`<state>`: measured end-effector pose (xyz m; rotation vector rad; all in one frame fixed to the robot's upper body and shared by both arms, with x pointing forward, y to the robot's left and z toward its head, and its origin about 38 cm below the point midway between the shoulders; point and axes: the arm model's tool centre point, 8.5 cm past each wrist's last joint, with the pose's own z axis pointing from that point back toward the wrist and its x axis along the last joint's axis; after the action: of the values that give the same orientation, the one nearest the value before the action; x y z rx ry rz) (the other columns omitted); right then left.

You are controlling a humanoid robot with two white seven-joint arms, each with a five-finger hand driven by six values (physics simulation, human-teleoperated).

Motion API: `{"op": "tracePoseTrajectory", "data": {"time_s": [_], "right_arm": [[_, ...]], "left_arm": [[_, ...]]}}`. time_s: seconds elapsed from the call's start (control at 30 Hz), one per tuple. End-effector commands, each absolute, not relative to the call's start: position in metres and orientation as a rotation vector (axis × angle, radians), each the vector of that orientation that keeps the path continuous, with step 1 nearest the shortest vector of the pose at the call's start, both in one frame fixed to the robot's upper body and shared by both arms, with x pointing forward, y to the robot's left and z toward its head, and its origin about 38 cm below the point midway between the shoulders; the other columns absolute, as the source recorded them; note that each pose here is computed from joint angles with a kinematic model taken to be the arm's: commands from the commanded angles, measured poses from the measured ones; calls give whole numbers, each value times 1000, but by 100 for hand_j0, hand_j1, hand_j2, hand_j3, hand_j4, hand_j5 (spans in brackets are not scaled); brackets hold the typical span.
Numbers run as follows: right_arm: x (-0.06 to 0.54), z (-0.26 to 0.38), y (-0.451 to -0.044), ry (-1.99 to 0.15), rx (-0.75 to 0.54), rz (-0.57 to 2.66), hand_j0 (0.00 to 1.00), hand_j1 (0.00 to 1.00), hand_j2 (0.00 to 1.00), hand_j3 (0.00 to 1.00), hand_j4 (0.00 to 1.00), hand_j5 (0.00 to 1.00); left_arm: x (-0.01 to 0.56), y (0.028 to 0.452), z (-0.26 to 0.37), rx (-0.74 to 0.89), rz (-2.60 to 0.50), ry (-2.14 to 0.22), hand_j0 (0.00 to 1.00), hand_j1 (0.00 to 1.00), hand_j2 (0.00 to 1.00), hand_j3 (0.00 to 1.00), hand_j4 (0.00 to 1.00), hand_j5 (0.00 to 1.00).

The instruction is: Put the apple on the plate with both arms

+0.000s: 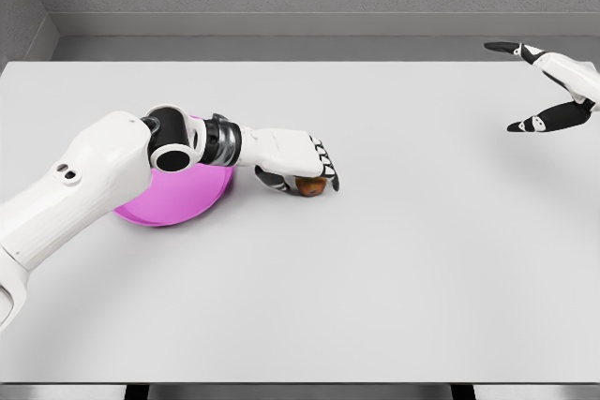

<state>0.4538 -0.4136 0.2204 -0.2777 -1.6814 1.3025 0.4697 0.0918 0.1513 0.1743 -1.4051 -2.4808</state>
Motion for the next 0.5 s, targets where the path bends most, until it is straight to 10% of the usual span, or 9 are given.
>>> {"op": "tracePoseTrajectory", "data": {"time_s": [0.0, 0.47], "right_arm": [[454, 221, -414, -1686, -275, 1294, 100, 100, 100, 100, 100, 100], [454, 221, -414, -1686, -275, 1294, 100, 100, 100, 100, 100, 100]], "left_arm": [[470, 92, 152, 173, -2474, -1409, 76, 76, 76, 76, 76, 76], [468, 91, 148, 168, -2493, -1393, 52, 52, 52, 52, 52, 52]]}}
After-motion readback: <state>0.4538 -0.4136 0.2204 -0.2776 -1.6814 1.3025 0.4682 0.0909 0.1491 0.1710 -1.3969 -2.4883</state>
